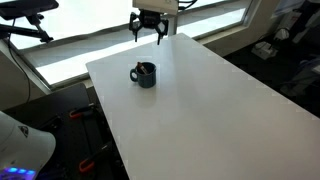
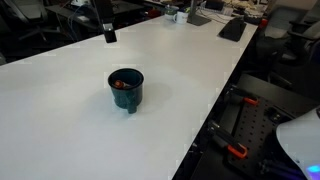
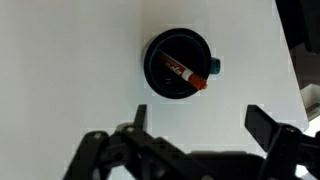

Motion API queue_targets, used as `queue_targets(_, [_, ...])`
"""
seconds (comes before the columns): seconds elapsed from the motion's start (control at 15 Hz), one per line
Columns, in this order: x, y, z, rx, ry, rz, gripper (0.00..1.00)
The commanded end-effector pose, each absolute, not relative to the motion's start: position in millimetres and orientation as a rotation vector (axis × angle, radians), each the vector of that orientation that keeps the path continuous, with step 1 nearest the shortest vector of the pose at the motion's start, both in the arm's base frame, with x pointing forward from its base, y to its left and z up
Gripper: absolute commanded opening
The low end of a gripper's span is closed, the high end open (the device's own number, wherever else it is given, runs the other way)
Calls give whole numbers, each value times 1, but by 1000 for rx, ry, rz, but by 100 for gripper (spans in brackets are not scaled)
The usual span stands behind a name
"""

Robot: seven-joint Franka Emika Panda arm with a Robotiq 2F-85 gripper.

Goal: Remove the marker from the cup

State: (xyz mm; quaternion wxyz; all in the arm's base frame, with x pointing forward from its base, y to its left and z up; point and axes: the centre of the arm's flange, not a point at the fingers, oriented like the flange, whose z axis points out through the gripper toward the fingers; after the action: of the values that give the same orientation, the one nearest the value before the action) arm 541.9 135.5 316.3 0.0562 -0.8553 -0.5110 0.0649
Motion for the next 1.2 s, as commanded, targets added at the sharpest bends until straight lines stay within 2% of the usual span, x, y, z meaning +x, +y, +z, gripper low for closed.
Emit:
queue_targets(0.0, [537, 132, 300, -2555, -1560, 200, 100])
queue_targets(0.6, [538, 132, 270, -2306, -1809, 260, 100])
queue_targets(1.13, [535, 137, 241, -2223, -1834, 322, 100])
